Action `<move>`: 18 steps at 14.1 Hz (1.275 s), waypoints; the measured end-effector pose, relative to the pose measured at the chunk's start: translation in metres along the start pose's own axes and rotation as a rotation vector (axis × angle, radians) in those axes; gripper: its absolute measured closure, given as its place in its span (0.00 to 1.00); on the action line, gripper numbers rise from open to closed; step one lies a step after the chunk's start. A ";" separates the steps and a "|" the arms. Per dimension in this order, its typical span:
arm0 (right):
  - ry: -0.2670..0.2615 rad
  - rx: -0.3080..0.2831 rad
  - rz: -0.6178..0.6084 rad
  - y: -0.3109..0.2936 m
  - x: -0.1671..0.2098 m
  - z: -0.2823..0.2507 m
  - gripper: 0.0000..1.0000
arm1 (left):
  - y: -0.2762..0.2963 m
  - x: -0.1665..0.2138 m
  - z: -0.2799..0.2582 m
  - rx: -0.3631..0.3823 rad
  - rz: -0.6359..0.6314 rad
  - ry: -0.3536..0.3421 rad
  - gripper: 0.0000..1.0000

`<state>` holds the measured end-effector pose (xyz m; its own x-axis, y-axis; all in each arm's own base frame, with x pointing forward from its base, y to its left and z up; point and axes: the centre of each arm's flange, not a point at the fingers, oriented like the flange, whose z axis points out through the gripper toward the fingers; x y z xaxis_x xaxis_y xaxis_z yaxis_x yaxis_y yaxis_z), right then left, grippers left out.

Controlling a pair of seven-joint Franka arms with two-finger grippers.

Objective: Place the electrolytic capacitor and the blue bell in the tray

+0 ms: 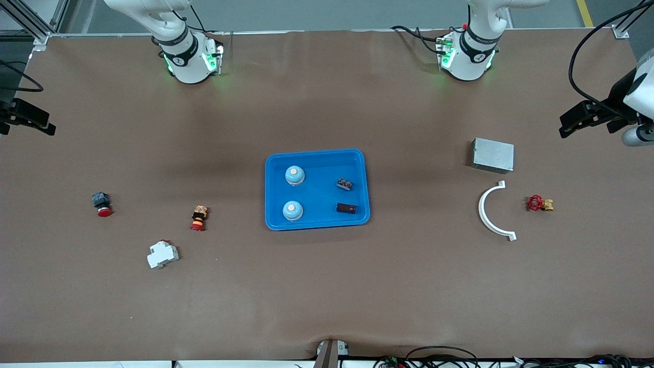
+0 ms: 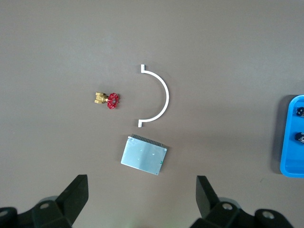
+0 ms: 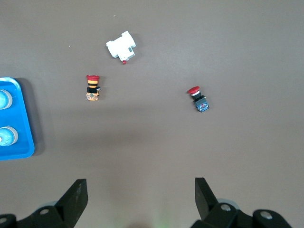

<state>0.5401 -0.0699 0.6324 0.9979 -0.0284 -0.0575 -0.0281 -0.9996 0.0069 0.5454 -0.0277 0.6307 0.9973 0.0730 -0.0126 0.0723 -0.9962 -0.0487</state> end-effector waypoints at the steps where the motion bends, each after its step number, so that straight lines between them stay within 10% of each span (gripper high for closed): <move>1: 0.000 0.000 0.001 0.000 0.000 0.000 0.00 | 0.000 0.000 0.000 0.000 0.000 0.000 0.00; 18: 0.086 0.029 -0.006 -0.005 -0.010 -0.025 0.00 | -0.014 0.002 0.000 -0.001 -0.025 0.006 0.00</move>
<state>0.5320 -0.0647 0.6584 0.9993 -0.0233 0.0282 -0.0227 -0.9995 -0.0222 0.5466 -0.0141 0.6317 0.9952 0.0976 -0.0058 0.0972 -0.9941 -0.0477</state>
